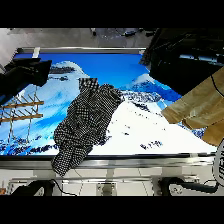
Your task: Fold the clothes and pants, and hang the long-sleeved shirts on hangers.
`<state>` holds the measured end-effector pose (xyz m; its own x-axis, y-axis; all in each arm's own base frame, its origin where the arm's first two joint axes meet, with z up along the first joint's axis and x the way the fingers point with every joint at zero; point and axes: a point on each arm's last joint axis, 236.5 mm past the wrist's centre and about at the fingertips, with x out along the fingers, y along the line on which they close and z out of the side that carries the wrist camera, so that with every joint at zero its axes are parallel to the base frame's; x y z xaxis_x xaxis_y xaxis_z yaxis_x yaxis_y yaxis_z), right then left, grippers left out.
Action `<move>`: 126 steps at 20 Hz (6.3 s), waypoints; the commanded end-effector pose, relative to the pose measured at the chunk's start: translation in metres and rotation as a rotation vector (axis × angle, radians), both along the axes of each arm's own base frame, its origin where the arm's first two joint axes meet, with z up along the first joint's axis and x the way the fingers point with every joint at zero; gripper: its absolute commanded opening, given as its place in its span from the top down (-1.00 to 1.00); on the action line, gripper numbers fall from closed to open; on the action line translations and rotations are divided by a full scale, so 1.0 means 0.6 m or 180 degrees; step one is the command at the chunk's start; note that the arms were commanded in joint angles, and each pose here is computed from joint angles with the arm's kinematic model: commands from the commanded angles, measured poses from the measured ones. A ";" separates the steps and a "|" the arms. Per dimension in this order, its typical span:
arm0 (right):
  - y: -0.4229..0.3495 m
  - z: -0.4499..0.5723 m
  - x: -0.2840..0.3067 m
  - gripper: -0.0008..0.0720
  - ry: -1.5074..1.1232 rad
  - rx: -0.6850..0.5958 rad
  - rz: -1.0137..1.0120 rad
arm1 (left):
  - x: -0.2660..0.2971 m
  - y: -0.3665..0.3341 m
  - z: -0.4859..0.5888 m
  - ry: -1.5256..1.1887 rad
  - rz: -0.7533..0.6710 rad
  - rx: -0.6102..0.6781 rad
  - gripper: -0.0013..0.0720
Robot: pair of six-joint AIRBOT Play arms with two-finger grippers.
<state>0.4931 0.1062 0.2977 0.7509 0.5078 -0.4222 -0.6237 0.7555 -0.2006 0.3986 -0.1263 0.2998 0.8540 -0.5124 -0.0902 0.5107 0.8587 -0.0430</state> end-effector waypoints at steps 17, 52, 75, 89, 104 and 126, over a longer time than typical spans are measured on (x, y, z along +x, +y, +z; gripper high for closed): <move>0.040 -0.029 -0.043 -0.57 0.0557 0.0307 0.0199 | 0.000 0.001 0.000 0.0001 0.0003 0.0002 -0.51; 0.491 -0.551 -0.326 0.85 0.2345 -0.0541 0.2498 | -0.341 0.088 -0.562 0.4065 -0.0146 0.1283 -0.51; 0.505 -0.516 -0.353 0.85 0.2524 -0.0298 0.2661 | -0.280 0.093 -0.623 0.3177 -0.0065 0.1949 0.86; 0.268 0.170 -0.184 0.86 -0.0587 0.0289 0.1321 | -0.173 0.153 0.126 -0.0353 0.1285 0.1099 0.86; 0.184 -0.033 -0.181 0.86 0.0253 -0.0047 0.0597 | -0.014 0.006 -0.147 0.1427 0.0140 0.1200 0.87; 0.302 -0.366 -0.204 0.86 0.1578 0.0245 0.0679 | -0.089 0.201 -0.230 0.1754 0.1108 0.0552 -0.29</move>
<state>0.3711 0.2849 0.0773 0.3480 0.6636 -0.6622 -0.7723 0.6034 0.1988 0.3719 -0.0662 0.1396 0.7307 -0.2945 -0.6159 0.2835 0.9516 -0.1186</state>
